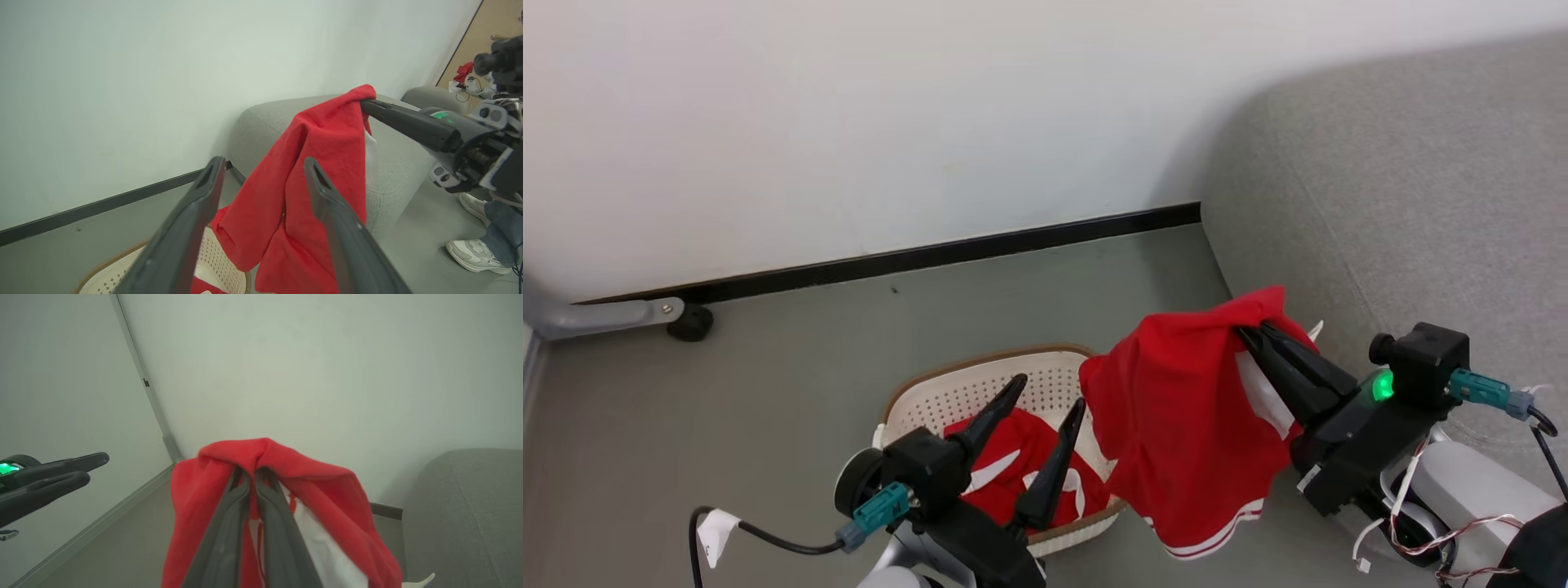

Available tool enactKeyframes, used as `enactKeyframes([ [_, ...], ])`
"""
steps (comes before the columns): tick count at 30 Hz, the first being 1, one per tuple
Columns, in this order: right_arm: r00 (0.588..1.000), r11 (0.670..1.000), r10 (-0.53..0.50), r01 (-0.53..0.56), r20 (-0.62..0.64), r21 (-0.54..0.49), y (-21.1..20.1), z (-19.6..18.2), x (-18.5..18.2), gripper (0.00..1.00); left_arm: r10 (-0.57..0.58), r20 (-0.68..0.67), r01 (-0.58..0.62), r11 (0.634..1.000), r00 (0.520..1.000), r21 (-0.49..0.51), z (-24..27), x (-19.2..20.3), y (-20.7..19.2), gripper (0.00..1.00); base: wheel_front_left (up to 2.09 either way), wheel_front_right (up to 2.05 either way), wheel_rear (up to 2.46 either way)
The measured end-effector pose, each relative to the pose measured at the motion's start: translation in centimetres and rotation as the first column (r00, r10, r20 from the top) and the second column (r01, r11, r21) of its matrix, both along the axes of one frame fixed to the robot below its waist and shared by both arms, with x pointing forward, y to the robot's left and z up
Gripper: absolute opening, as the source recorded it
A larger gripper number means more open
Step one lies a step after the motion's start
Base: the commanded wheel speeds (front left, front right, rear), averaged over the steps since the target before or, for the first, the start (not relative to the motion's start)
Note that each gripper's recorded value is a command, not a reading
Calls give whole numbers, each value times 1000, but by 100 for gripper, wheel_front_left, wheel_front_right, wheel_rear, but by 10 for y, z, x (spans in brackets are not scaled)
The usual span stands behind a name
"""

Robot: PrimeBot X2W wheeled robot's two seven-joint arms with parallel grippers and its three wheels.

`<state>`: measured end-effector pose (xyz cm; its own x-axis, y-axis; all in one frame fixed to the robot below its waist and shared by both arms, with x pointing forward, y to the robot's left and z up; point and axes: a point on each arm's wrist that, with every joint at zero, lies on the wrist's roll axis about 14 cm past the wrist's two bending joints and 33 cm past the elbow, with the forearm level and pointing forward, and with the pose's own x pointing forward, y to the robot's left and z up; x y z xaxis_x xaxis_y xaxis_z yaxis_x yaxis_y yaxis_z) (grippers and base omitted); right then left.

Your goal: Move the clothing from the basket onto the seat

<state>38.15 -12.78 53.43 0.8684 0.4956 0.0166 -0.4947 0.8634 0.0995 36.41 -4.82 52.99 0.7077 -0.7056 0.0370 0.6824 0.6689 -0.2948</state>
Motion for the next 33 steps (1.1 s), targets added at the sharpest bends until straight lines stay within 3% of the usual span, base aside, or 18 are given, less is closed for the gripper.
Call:
enactKeyframes([
  [15, 974, 974, -224, 225, -22, 2, -73, -10, -26, 0, -167, -17, 166, 986, 986, -13, -8, -13, -50, 100, 0, 0, 0],
  [33, 940, 940, -341, 341, -20, 11, -108, -11, -26, 0, -230, -66, 229, 973, 971, -21, -24, -21, -67, 100, 0, 0, 0],
])
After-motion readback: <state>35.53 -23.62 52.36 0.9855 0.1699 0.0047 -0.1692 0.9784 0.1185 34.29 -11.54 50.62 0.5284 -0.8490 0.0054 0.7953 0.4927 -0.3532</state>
